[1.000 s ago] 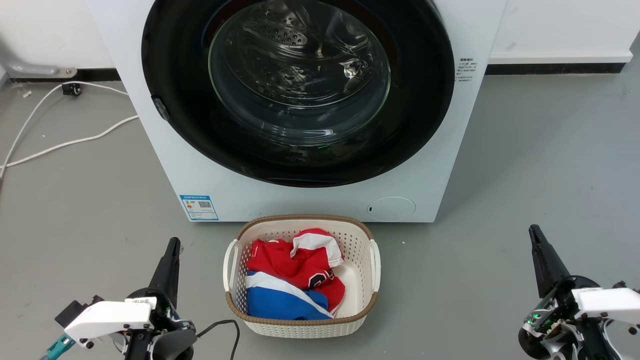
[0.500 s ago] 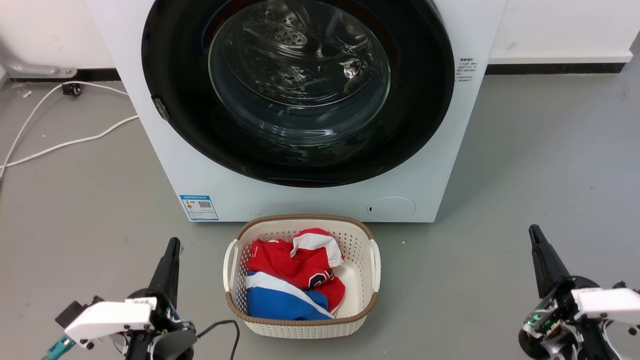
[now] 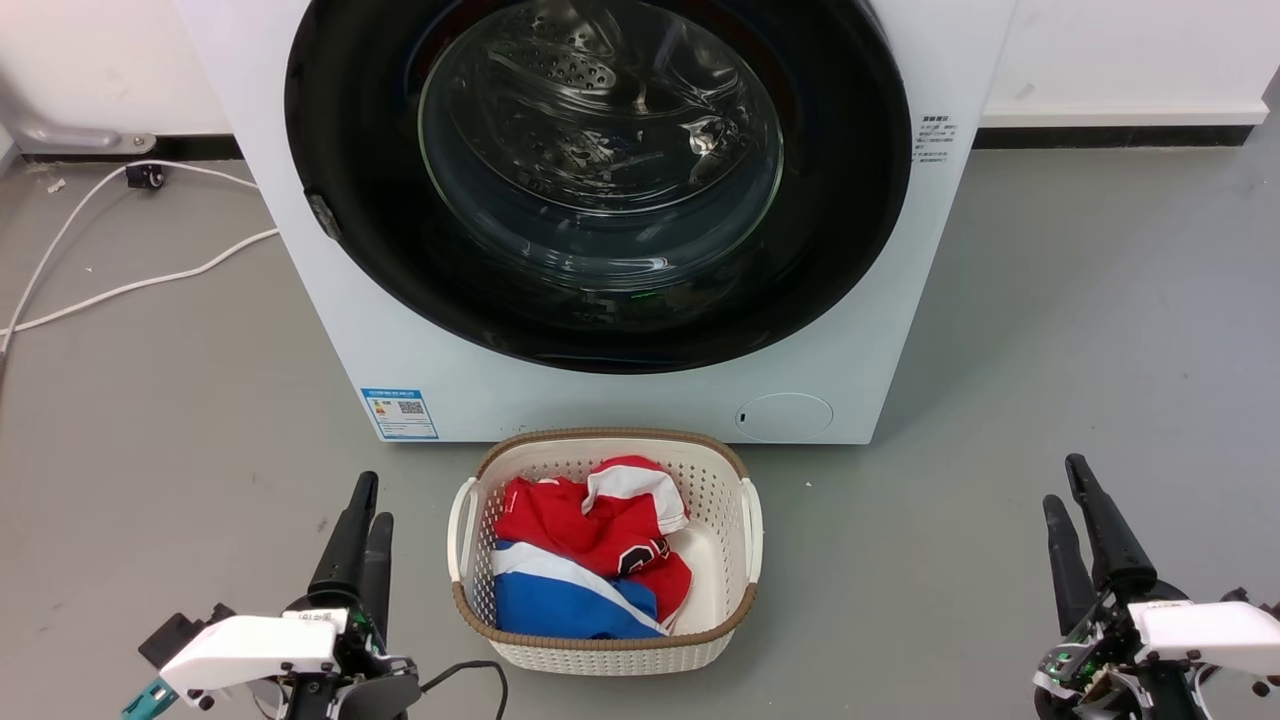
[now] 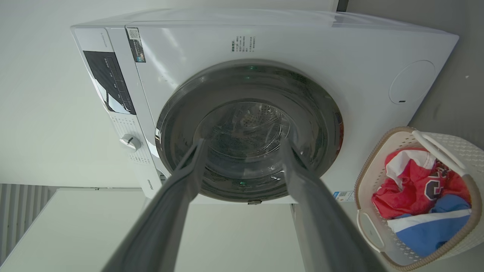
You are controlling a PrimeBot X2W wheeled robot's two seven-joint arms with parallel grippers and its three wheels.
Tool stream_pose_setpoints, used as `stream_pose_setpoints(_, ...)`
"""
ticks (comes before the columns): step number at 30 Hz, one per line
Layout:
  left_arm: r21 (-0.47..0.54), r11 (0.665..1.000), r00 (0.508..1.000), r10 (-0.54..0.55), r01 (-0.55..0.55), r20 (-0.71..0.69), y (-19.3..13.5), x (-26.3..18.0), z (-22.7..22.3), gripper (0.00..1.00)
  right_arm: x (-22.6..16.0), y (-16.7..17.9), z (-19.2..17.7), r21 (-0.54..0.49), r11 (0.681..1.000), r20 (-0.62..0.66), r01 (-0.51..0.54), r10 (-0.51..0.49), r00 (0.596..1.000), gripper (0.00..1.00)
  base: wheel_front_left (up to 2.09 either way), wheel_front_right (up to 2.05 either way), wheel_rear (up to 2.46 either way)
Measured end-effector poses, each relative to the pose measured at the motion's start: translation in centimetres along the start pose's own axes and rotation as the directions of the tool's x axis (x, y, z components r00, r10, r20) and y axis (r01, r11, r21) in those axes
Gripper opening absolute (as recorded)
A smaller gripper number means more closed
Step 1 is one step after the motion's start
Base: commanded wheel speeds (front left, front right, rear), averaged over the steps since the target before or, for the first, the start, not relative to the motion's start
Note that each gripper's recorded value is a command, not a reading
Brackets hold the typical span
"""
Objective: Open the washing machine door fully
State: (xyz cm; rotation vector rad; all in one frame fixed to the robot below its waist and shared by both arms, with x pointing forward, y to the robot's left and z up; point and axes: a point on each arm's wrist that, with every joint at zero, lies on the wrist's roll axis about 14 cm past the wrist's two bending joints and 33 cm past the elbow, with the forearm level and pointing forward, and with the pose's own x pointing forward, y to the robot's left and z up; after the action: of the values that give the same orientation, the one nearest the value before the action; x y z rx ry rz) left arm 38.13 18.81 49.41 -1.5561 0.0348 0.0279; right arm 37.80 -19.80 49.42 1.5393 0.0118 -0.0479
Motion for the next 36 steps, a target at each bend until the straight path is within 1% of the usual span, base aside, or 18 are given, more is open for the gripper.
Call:
stream_pose_setpoints(5, 0.056, 0.998, 1.0, -0.022, 0.022, -0.005, -0.7, 0.1, -0.4, 1.0, -0.1, 0.4, -0.1, -0.051, 0.999, 0.006, -0.011, 0.012, 1.0, 1.0, 0.0, 0.0, 0.0)
stream_pose_setpoints(10, 0.164, 0.986, 0.999, -0.039, 0.04, -0.01, -1.3, 0.2, -0.5, 1.0, -0.2, 0.7, -0.2, -0.142, 0.99, 0.009, -0.02, 0.021, 1.0, 1.0, 0.0, 0.0, 0.0)
stream_pose_setpoints(14, 0.264, 0.963, 0.999, -0.05, 0.052, -0.015, -1.7, 0.2, -0.6, 1.0, -0.1, 1.2, -0.3, -0.232, 0.972, 0.004, -0.036, 0.038, 0.999, 1.0, 0.0, 0.0, 0.0)
stream_pose_setpoints(18, 0.367, 0.928, 0.998, -0.057, 0.062, -0.024, -1.9, 0.2, -0.9, 1.0, -0.1, 1.6, -0.4, -0.326, 0.944, 0.005, -0.048, 0.052, 0.999, 1.0, 0.0, 0.0, 0.0)
stream_pose_setpoints(21, 0.439, 0.895, 0.997, -0.068, 0.075, -0.031, -2.2, 0.2, -1.1, 1.0, 0.0, 1.9, -0.3, -0.413, 0.909, 0.0, -0.057, 0.062, 0.998, 1.0, 0.0, 0.0, 0.0)
stream_pose_setpoints(24, 0.507, 0.857, 0.996, -0.082, 0.09, -0.037, -2.6, 0.3, -1.2, 1.0, 0.0, 2.3, -0.4, -0.499, 0.864, -0.003, -0.065, 0.073, 0.997, 1.0, 0.0, 0.0, 0.0)
stream_pose_setpoints(30, 0.631, 0.768, 0.993, -0.101, 0.114, -0.058, -3.1, 0.3, -1.6, 1.0, 0.0, 2.6, -0.7, -0.654, 0.753, -0.018, -0.077, 0.087, 0.996, 1.0, 0.0, 0.0, 0.0)
stream_pose_setpoints(36, 0.719, 0.68, 0.989, -0.119, 0.143, -0.084, -3.6, 0.3, -2.2, 1.0, 0.0, 3.0, -1.2, -0.753, 0.651, -0.044, -0.096, 0.095, 0.994, 1.0, 0.0, 0.0, 0.0)
